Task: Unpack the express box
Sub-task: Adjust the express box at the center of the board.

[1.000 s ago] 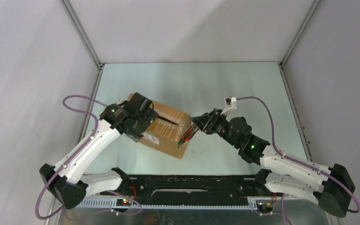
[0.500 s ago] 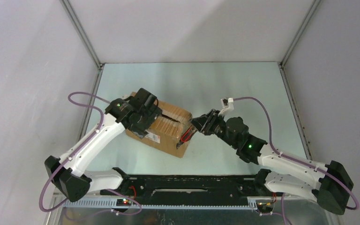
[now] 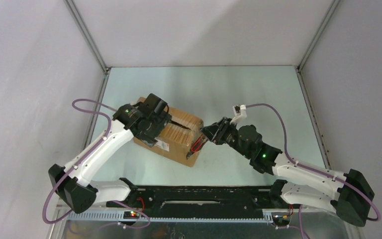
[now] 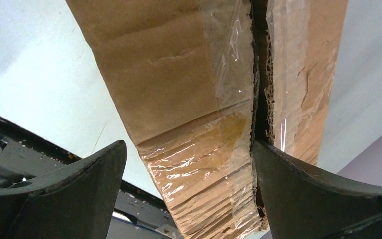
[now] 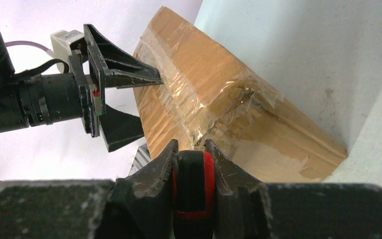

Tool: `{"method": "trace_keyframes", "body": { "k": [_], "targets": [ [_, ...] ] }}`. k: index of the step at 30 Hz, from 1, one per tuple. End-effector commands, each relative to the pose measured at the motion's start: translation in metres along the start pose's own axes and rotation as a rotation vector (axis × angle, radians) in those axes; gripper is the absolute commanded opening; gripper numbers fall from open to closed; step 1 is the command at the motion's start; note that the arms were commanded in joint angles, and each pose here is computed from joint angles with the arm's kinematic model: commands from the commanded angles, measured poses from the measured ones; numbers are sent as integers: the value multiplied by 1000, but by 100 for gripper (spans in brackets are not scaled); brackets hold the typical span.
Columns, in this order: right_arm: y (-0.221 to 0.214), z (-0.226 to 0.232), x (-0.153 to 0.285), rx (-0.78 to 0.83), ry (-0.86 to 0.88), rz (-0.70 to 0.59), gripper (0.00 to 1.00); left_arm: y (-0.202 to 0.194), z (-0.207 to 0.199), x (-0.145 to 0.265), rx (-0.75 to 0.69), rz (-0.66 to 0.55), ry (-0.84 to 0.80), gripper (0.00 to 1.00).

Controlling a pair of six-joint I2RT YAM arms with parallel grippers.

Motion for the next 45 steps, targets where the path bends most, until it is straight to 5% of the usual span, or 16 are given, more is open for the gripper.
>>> {"method": "trace_keyframes", "body": {
  "k": [1,14,21,32,45],
  "targets": [
    [13,18,-4,-1,58,-65,0,16,-13,2,20,-112,-94,100],
    [-3,6,-12,16,31,-6,0,-1,-21,-13,69,7,-226,100],
    [2,4,-1,21,16,-31,0,-4,-3,-18,50,74,-113,99],
    [44,-1,38,-110,81,-141,0,-2,-8,8,71,127,-217,54],
    [70,0,43,-339,204,-206,0,-1,0,10,43,114,-234,52]
  ]
}}
Point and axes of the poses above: each gripper's point midway between its finger pads, its own x axis back along the fingers, its own z axis along the line the jaws close on, y = z × x, the point moved 7 cm from there along x, back along the fingers, and after that the axes turned 3 degrees about x, right-handed, at the moved point
